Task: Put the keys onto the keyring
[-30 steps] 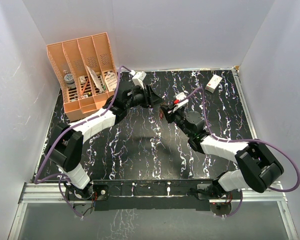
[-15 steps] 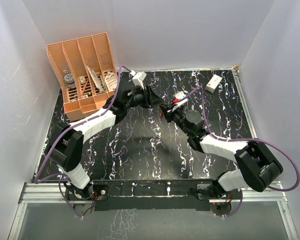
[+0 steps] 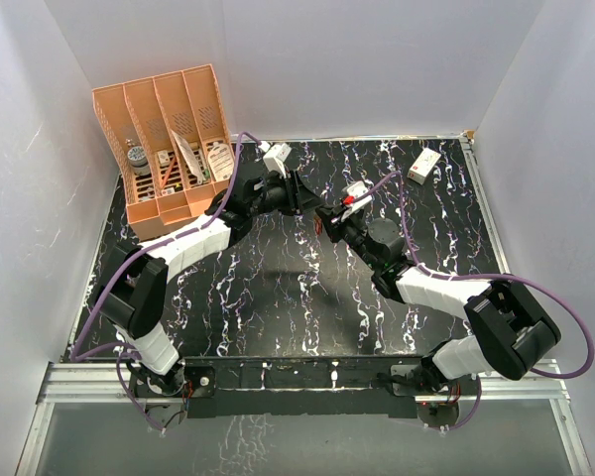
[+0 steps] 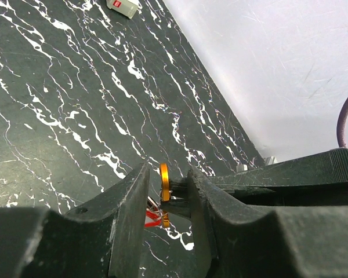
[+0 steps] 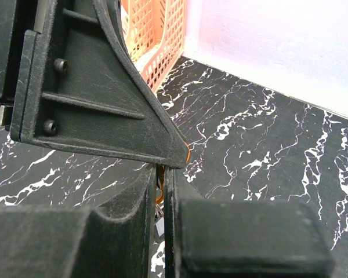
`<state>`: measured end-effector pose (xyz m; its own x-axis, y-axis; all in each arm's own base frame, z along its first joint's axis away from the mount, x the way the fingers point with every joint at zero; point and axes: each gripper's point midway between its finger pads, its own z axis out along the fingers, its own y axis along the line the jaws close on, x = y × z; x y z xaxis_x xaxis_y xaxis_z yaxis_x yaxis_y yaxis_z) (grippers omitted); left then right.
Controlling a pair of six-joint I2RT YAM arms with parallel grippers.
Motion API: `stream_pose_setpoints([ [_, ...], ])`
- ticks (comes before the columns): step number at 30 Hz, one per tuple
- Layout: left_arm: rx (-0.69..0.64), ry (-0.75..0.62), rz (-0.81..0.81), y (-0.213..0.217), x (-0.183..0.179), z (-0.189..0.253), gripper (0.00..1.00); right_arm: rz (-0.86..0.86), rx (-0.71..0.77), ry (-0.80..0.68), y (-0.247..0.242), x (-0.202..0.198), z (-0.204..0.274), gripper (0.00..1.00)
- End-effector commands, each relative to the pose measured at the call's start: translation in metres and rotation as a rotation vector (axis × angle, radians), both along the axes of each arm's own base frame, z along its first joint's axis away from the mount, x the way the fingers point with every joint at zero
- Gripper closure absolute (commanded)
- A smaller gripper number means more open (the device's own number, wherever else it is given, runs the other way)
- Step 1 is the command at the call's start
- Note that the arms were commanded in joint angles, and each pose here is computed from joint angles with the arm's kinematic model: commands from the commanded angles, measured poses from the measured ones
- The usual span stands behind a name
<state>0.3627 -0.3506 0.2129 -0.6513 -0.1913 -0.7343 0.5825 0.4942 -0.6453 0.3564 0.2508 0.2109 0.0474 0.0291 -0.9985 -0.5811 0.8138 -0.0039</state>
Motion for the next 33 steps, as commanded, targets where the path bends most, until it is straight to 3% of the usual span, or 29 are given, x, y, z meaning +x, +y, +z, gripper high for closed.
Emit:
stream_pose_setpoints([
  [1,-0.028,-0.032,-0.017,-0.0043,0.0023,0.0160,0.70,0.021,0.060,-0.112,0.0092,0.0042,0.0428,1.00],
  [9,-0.029,-0.028,-0.014,-0.0043,0.0026,0.0157,0.80,0.022,0.059,-0.109,0.0096,0.0049,0.0416,1.00],
  [20,-0.027,-0.021,-0.014,-0.0046,0.0030,0.0139,0.85,0.022,0.063,-0.114,0.0099,0.0049,0.0442,1.00],
  [26,-0.023,-0.013,-0.010,-0.0045,0.0037,0.0124,0.99,0.020,0.065,-0.117,0.0095,0.0053,0.0453,1.00],
  [33,-0.022,-0.008,-0.007,-0.0043,0.0050,0.0106,1.00,0.020,0.064,-0.117,0.0094,0.0052,0.0448,1.00],
])
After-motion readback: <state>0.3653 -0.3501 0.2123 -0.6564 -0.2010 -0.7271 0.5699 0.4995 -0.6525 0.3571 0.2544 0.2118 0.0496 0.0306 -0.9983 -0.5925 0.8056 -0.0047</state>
